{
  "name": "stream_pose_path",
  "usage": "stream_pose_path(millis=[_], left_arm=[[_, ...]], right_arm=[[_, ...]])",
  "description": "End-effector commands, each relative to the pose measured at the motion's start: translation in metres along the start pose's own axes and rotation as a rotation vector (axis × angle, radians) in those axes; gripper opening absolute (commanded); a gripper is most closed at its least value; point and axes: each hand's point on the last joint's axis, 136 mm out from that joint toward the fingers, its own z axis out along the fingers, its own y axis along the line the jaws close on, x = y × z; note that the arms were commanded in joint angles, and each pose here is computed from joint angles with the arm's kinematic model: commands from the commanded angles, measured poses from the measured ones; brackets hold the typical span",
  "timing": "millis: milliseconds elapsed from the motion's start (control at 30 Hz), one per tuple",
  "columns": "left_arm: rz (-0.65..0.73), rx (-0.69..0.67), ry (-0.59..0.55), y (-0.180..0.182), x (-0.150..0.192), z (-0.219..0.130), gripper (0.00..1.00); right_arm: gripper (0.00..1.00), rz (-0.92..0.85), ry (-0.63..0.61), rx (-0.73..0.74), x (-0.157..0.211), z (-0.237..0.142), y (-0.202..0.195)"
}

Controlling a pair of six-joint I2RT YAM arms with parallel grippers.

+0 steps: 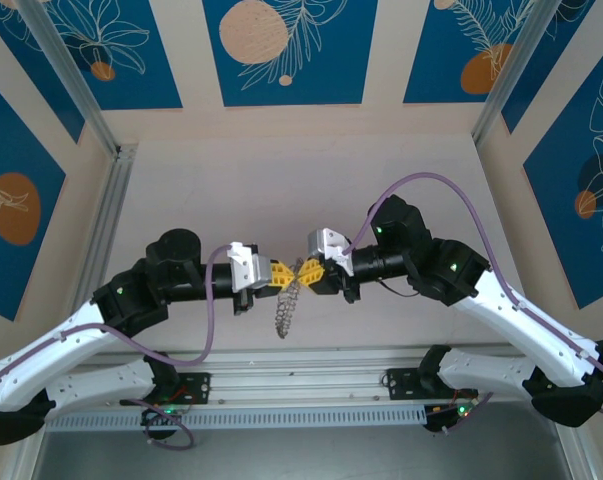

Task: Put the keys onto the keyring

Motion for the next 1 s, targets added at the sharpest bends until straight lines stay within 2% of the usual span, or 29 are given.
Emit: stream_pose_path(millis=[0,133,233,400,533,967], left_arm=[[0.04,0.003,-0.1,-0.004,-0.028,-0.01,0.0],[0.041,0.005,-0.104,-0.004,-0.029,-0.011,0.0],[0.041,0.005,-0.105,-0.004,-0.029,-0.011,0.0],[0.04,0.007,-0.111,-0.005,-0.029,-0.011,0.0],[0.041,0.013,-0.118,-0.006,-0.029,-0.011,0.0],[0.046,0.018,-0.127,-0.008,-0.029,-0.011,0.0]], right_arm=[[0.13,0.041,0.02,-0.006,0.01,0.0,0.0],[0.2,0.045,0.021,-0.003,0.01,-0.001,0.0],[0.2,0.047,0.018,0.0,0.009,-0.002,0.0],[0.05,0.047,0.0,0.002,0.008,-0.001,-0.002],[0.0,0.061,0.004,0.004,0.009,0.001,-0.005],[0.0,0.193,0.083,0.01,0.017,0.013,-0.023]])
